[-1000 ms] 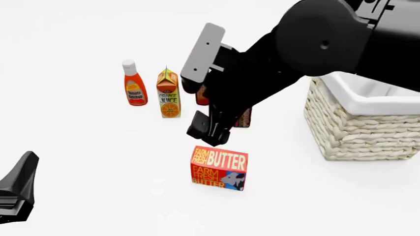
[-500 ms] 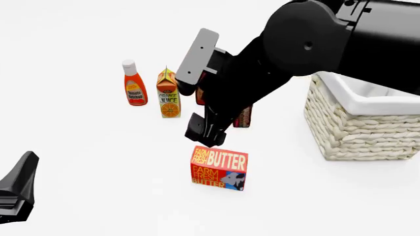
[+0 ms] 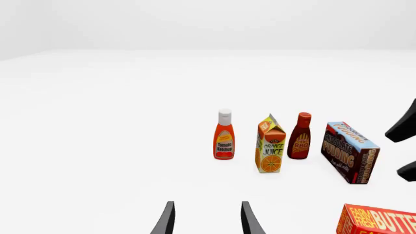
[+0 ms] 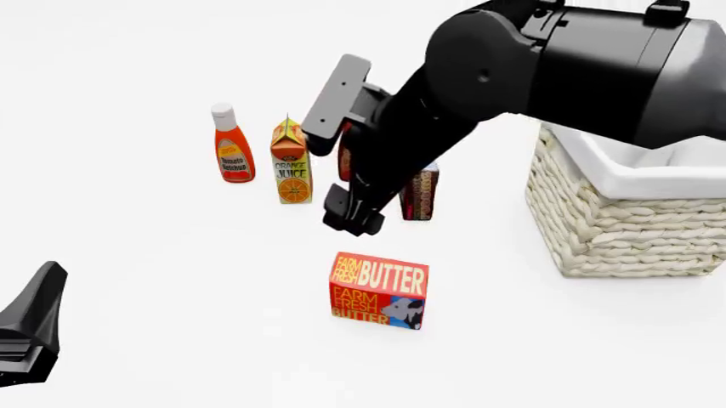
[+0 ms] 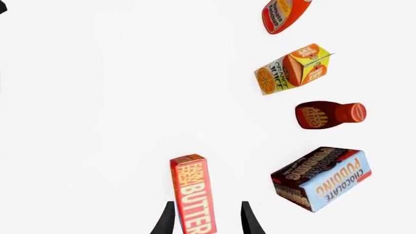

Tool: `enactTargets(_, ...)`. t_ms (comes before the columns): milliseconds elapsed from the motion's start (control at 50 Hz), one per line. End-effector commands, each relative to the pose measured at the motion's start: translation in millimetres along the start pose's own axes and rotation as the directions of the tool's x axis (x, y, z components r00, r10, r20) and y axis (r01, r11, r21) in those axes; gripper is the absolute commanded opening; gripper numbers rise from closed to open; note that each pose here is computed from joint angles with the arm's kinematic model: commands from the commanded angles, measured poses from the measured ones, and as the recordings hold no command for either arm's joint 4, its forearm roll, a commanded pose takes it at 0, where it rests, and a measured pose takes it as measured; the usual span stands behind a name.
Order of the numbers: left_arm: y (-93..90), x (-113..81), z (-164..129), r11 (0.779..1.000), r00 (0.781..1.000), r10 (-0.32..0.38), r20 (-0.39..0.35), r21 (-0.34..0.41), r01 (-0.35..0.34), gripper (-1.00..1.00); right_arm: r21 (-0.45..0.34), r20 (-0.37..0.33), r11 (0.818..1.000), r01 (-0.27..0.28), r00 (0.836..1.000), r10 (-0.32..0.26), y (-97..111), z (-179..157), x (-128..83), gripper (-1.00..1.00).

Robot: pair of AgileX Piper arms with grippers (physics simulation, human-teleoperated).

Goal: Pick the butter and place it in the basket.

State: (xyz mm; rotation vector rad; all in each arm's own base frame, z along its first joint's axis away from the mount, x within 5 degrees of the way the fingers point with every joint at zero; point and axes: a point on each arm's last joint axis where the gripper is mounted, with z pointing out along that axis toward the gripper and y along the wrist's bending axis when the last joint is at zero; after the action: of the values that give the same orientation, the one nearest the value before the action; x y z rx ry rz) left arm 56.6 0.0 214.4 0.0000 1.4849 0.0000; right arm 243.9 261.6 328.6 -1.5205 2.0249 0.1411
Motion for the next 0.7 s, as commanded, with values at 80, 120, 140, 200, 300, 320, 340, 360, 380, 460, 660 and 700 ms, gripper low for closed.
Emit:
enactTargets(80, 0.0, 0.0, 0, 1.0, 1.0, 0.0, 0.0, 0.0, 0.0, 1.0, -0.006, -0.014, 1.0, 0.0, 1.0, 0.0, -1, 11, -1, 1.0)
enactTargets(120, 0.0, 0.0, 0, 1.0, 1.0, 0.0, 0.0, 0.0, 0.0, 1.0, -0.008, -0.016, 1.0, 0.002, 1.0, -0.002, -1, 13, -2, 1.0)
enactTargets(140, 0.0, 0.0, 0, 1.0, 1.0, 0.0, 0.0, 0.0, 0.0, 1.0, -0.007, -0.017, 1.0, 0.003, 1.0, -0.003, -2, 14, -2, 1.0)
enactTargets(200, 0.0, 0.0, 0, 1.0, 1.0, 0.0, 0.0, 0.0, 0.0, 1.0, -0.009, -0.02, 1.0, 0.01, 1.0, -0.01, -3, 15, -3, 1.0)
enactTargets(300, 0.0, 0.0, 0, 1.0, 1.0, 0.0, 0.0, 0.0, 0.0, 1.0, -0.016, -0.022, 1.0, 0.022, 1.0, -0.022, 1, 16, -3, 1.0)
enactTargets(320, 0.0, 0.0, 0, 1.0, 1.0, 0.0, 0.0, 0.0, 0.0, 1.0, -0.016, -0.022, 1.0, 0.022, 1.0, -0.022, 1, 16, -3, 1.0)
enactTargets(340, 0.0, 0.0, 0, 1.0, 1.0, 0.0, 0.0, 0.0, 0.0, 1.0, -0.018, -0.024, 0.999, 0.03, 0.999, -0.031, 2, 18, -3, 1.0)
enactTargets(360, 0.0, 0.0, 0, 1.0, 1.0, 0.0, 0.0, 0.0, 0.0, 1.0, -0.018, -0.024, 0.999, 0.03, 0.999, -0.031, 2, 18, -3, 1.0)
enactTargets(380, 0.0, 0.0, 0, 1.0, 1.0, 0.0, 0.0, 0.0, 0.0, 1.0, -0.021, -0.026, 0.999, 0.029, 0.999, -0.03, 3, 18, -3, 1.0)
enactTargets(460, 0.0, 0.0, 0, 1.0, 1.0, 0.0, 0.0, 0.0, 0.0, 1.0, -0.024, -0.033, 0.999, 0.033, 0.999, -0.034, 3, 20, -2, 1.0)
enactTargets(660, 0.0, 0.0, 0, 1.0, 1.0, 0.0, 0.0, 0.0, 0.0, 1.0, -0.036, -0.045, 0.998, 0.042, 0.998, -0.043, 7, 26, -2, 1.0)
enactTargets(700, 0.0, 0.0, 0, 1.0, 1.0, 0.0, 0.0, 0.0, 0.0, 1.0, -0.036, -0.046, 0.998, 0.044, 0.998, -0.045, 6, 28, -2, 1.0)
